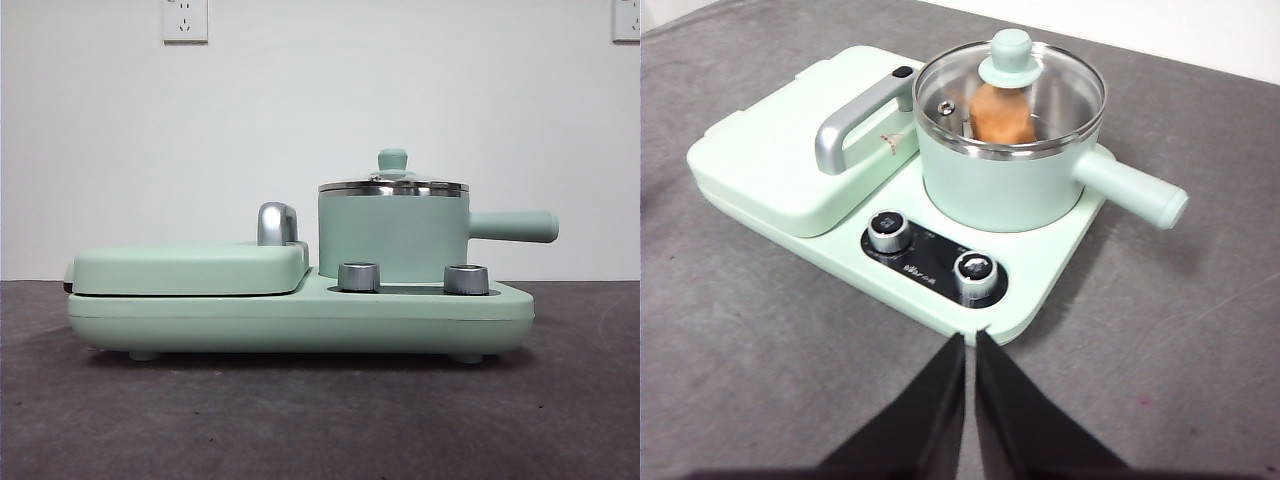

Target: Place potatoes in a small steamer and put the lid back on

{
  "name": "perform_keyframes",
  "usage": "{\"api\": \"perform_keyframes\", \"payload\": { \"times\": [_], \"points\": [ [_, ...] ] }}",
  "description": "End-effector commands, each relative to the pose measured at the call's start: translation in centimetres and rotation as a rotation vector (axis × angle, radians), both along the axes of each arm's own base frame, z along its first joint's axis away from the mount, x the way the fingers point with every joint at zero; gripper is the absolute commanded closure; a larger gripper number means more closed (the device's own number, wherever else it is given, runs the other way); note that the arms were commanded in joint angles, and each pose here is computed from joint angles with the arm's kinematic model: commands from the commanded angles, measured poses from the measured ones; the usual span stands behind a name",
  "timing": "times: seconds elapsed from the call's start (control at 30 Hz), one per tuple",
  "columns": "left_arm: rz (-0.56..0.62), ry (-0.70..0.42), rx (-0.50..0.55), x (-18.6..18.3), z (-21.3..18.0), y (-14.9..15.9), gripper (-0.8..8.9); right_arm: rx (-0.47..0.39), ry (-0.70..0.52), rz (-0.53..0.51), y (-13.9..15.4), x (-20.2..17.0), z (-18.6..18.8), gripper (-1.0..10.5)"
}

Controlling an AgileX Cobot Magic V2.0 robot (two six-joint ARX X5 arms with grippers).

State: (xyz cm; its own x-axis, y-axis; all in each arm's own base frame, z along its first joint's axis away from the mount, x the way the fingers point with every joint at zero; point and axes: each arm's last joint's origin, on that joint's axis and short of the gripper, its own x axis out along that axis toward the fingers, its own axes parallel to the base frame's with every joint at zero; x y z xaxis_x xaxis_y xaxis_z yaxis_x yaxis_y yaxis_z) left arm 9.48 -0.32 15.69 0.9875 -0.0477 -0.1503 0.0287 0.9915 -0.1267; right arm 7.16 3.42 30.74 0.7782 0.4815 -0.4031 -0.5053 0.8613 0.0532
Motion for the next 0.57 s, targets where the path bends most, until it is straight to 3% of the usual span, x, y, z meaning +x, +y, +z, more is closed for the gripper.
{"api": "perform_keyframes", "payload": {
  "times": [0.03, 0.13, 0.4, 0.57],
  "points": [
    [0.002, 0.004, 0.005, 0.1, -0.5, 0.0, 8.08, -0.06, -0.06, -0.017, -0.3, -0.1, -0.2, 9.3],
    [0.002, 0.004, 0.005, 0.1, -0.5, 0.0, 8.08, -0.097, -0.098, -0.1, -0.9, 0.1, -2.7, 9.3],
    [0.002, 0.004, 0.005, 0.1, -0.5, 0.0, 8.08, -0.063, -0.241, -0.304, -2.3, 1.6, -12.2, 9.3],
    [0.002, 0.004, 0.005, 0.1, -0.5, 0.0, 8.08, -0.026, -0.304, -0.362, -2.7, 2.3, -15.1, 9.3]
  ]
}}
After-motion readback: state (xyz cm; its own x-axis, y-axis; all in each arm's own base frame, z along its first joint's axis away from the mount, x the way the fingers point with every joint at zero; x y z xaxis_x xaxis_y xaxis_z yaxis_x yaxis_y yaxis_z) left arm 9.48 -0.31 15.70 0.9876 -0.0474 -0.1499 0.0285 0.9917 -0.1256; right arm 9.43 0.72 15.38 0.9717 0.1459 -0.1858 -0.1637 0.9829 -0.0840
